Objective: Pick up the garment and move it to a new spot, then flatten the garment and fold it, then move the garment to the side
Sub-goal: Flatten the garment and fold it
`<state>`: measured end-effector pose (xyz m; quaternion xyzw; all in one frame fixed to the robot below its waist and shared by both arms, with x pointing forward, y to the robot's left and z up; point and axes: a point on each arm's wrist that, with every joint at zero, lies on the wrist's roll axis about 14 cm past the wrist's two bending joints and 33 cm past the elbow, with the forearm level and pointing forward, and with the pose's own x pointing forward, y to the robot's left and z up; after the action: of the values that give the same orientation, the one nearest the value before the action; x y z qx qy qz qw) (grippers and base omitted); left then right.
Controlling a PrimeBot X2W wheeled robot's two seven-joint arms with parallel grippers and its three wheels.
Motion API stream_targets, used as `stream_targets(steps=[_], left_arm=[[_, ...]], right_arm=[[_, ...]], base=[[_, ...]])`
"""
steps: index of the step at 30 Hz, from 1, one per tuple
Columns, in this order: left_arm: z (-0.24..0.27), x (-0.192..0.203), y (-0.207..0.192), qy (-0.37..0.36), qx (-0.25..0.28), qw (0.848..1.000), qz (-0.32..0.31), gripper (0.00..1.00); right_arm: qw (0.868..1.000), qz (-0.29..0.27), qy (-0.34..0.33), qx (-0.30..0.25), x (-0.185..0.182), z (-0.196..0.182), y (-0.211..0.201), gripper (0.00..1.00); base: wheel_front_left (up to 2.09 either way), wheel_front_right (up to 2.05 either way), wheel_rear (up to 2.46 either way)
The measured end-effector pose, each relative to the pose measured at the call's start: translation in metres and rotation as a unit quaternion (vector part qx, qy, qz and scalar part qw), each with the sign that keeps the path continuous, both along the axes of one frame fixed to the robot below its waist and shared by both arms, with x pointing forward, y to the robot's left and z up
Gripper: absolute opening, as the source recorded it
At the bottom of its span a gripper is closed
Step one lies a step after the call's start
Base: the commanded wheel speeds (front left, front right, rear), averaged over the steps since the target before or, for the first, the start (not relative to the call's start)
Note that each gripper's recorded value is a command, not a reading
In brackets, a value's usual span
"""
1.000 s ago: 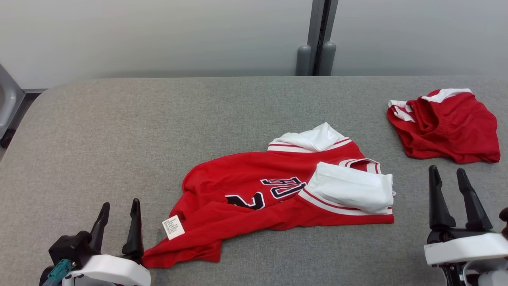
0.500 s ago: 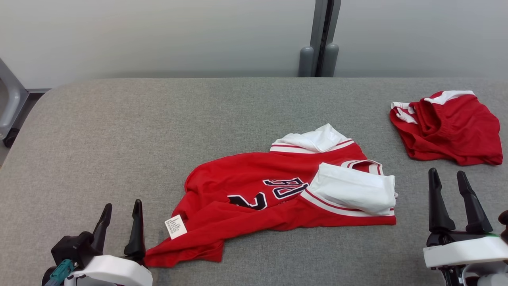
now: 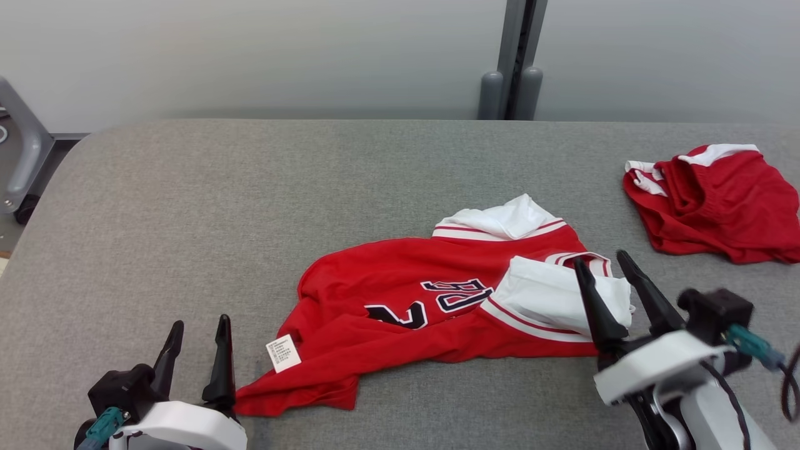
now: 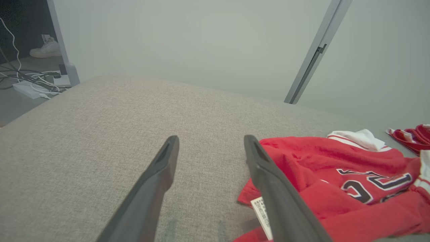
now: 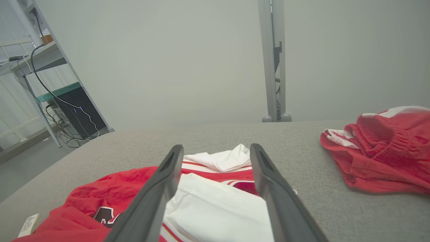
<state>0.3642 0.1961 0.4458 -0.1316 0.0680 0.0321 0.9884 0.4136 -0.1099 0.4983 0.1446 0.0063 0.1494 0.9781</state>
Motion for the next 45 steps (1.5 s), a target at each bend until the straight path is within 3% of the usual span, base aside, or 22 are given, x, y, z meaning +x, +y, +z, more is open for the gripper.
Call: stream_targets(steps=[10, 15, 18, 19, 21, 24, 25, 26, 27, 28, 45], left_arm=[[-0.005, -0.012, 0.011, 0.008, -0.008, 1.0, 0.026, 1.0], [-0.006, -0.018, 0.014, 0.01, -0.013, 0.999, 0.037, 1.0], [-0.005, -0.019, 0.02, 0.008, -0.011, 0.999, 0.045, 1.0], [-0.006, -0.022, 0.022, 0.009, -0.012, 0.999, 0.051, 1.0], [-0.006, -0.024, 0.025, 0.011, -0.013, 0.998, 0.057, 1.0], [-0.006, -0.026, 0.026, 0.009, -0.013, 0.998, 0.06, 1.0], [-0.006, -0.026, 0.027, 0.009, -0.013, 0.998, 0.061, 1.0], [-0.005, -0.026, 0.028, 0.008, -0.013, 0.998, 0.061, 1.0], [-0.005, -0.026, 0.028, 0.008, -0.012, 0.998, 0.061, 1.0], [-0.005, -0.025, 0.028, 0.007, -0.012, 0.998, 0.061, 1.0], [-0.004, -0.014, 0.012, 0.004, -0.009, 0.999, 0.031, 1.0]], right_arm=[[0.988, 0.106, 0.1, -0.054, 0.03, -0.017, 0.057, 1.0], [0.975, 0.121, 0.169, -0.081, 0.043, -0.035, 0.058, 1.0], [0.959, 0.143, 0.221, -0.107, 0.042, -0.051, 0.064, 1.0], [0.942, 0.168, 0.265, -0.117, 0.034, -0.066, 0.073, 1.0], [0.928, 0.181, 0.299, -0.125, 0.027, -0.076, 0.074, 1.0], [0.925, 0.184, 0.307, -0.131, 0.026, -0.078, 0.071, 1.0], [0.926, 0.186, 0.304, -0.128, 0.027, -0.076, 0.073, 0.94], [0.927, 0.19, 0.301, -0.122, 0.027, -0.073, 0.075, 0.45], [0.927, 0.192, 0.298, -0.12, 0.027, -0.07, 0.077, 0.15], [0.928, 0.193, 0.295, -0.119, 0.027, -0.069, 0.077, 0.0], [0.944, 0.184, 0.256, -0.095, 0.01, -0.047, 0.05, 0.0]], base=[[0.0, 0.0, 0.0], [0.0, 0.0, 0.0], [0.0, 0.0, 0.0], [0.0, 0.0, 0.0], [0.0, 0.0, 0.0], [0.0, 0.0, 0.0], [0.0, 0.0, 0.0], [0.0, 0.0, 0.0], [0.0, 0.0, 0.0], [0.0, 0.0, 0.0], [0.0, 0.0, 0.0]])
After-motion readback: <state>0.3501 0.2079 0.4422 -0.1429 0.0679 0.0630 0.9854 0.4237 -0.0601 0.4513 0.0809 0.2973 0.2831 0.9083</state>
